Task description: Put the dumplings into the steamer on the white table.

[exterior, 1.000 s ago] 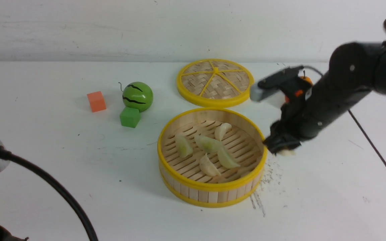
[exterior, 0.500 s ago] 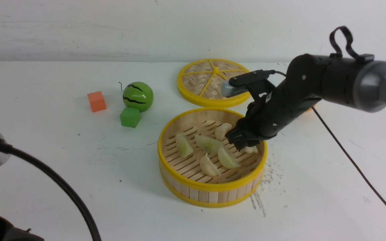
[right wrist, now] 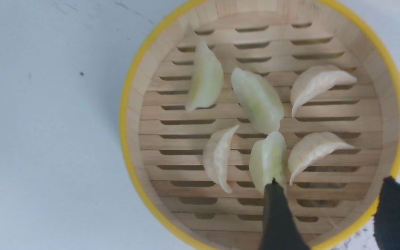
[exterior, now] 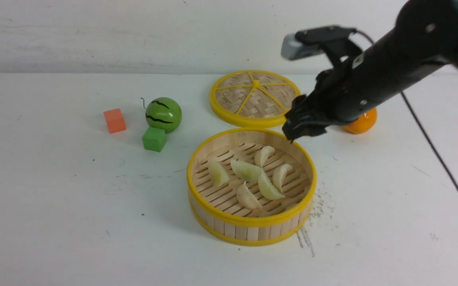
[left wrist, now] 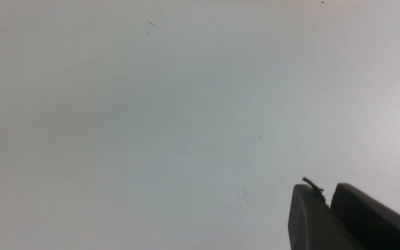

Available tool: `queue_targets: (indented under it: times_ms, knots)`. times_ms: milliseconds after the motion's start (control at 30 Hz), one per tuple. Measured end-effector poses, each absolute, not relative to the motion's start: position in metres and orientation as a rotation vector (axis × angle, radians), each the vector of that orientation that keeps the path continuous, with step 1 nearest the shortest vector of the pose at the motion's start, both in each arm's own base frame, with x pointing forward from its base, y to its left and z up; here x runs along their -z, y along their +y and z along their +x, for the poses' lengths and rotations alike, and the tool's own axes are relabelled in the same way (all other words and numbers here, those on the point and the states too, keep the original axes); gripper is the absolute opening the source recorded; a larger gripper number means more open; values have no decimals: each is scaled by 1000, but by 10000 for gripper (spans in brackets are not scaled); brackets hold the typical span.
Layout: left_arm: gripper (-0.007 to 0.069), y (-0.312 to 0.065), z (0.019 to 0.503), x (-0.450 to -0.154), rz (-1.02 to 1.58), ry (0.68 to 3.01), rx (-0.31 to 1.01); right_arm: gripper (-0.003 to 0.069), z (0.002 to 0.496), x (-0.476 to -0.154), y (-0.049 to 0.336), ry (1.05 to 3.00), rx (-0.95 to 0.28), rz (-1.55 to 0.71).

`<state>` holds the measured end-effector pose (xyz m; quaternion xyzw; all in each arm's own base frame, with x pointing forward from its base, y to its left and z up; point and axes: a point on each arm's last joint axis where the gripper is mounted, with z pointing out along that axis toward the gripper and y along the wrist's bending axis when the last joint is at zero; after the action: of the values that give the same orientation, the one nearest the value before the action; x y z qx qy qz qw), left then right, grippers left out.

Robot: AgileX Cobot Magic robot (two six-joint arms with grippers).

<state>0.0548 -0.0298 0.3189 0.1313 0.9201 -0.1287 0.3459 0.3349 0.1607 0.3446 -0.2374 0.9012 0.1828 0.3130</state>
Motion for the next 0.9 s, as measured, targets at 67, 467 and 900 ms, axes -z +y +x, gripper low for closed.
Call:
queue_targets:
  times_ms: [67, 467, 900]
  knots:
    - [92, -23, 46, -308, 294, 2372, 356, 265, 319, -362, 154, 2339, -486, -630]
    - [-14, -9, 28, -294, 159, 2067, 544, -20, 210, -383, 111, 2103, -519, -569]
    - [-14, -8, 31, -299, 164, 1993, 532, -17, 114, -381, 71, 1695, -526, -497]
